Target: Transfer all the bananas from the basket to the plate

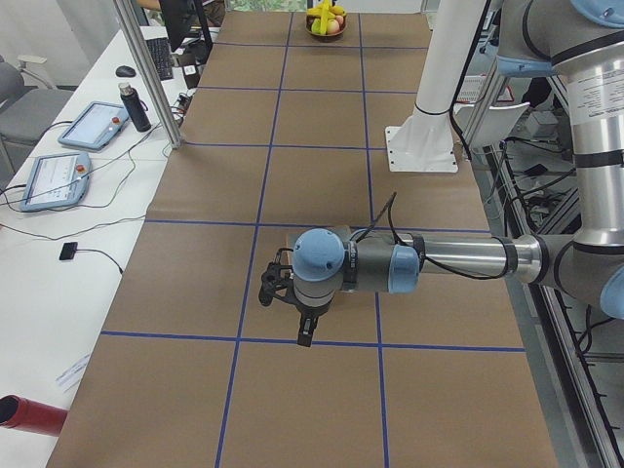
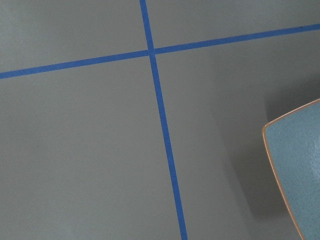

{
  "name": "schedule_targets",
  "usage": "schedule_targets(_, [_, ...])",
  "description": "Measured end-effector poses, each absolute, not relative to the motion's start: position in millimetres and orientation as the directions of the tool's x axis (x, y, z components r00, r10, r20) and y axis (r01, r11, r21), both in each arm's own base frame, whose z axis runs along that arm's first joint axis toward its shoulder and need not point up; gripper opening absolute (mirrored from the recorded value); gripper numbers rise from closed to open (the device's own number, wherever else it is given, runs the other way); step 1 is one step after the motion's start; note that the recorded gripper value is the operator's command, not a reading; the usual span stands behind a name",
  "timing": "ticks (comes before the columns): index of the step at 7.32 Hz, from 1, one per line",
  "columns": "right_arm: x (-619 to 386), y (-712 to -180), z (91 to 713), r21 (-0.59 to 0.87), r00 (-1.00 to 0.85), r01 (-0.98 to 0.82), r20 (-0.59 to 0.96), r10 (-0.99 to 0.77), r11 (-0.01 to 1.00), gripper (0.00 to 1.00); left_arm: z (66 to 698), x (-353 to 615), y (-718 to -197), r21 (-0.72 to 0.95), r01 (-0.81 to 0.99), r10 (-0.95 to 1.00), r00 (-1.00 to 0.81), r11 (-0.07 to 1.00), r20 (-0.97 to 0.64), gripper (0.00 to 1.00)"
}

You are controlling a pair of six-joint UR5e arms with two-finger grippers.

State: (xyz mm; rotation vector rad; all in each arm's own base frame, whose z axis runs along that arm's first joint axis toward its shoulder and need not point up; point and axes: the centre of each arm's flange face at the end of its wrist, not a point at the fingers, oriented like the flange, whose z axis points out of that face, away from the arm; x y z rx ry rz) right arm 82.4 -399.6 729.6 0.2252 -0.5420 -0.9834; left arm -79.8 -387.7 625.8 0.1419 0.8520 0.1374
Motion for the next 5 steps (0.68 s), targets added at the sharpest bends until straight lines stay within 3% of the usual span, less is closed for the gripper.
schedule_targets(1, [76.9, -402.2, 733.4, 0.415, 0.423, 0.736, 0.337, -0.841, 0.535, 0.60, 625.8, -79.8, -387.6, 0.179, -0.064, 0.177, 0.650, 0.982, -0.739, 1.00])
schedule_targets(2, [72.2, -403.0, 737.1, 0.411, 0.411, 0.744, 0.341, -0.846, 0.527, 0.31, 625.8, -79.8, -387.6, 0.179, -0.064, 0.177, 0.650, 0.982, -0.739, 1.00])
schedule_targets(3, [68.7, -403.0, 740.1, 0.408, 0.402, 0.750, 0.344, -0.849, 0.520, 0.19, 626.0, -79.8, -387.4, 0.179, -0.064, 0.177, 0.650, 0.982, -0.739, 1.00])
schedule_targets(4, [66.9, -403.2, 741.7, 0.403, 0.396, 0.758, 0.341, -0.852, 0.513, 0.00, 626.0, -79.8, -387.3, 0.179, -0.064, 0.176, 0.650, 0.982, -0.739, 1.00])
schedule_targets(5, [66.8, -404.0, 741.9, 0.398, 0.395, 0.766, 0.330, -0.857, 0.506, 0.00, 626.1, -79.7, -387.0, 0.178, -0.064, 0.176, 0.650, 0.982, -0.739, 1.00])
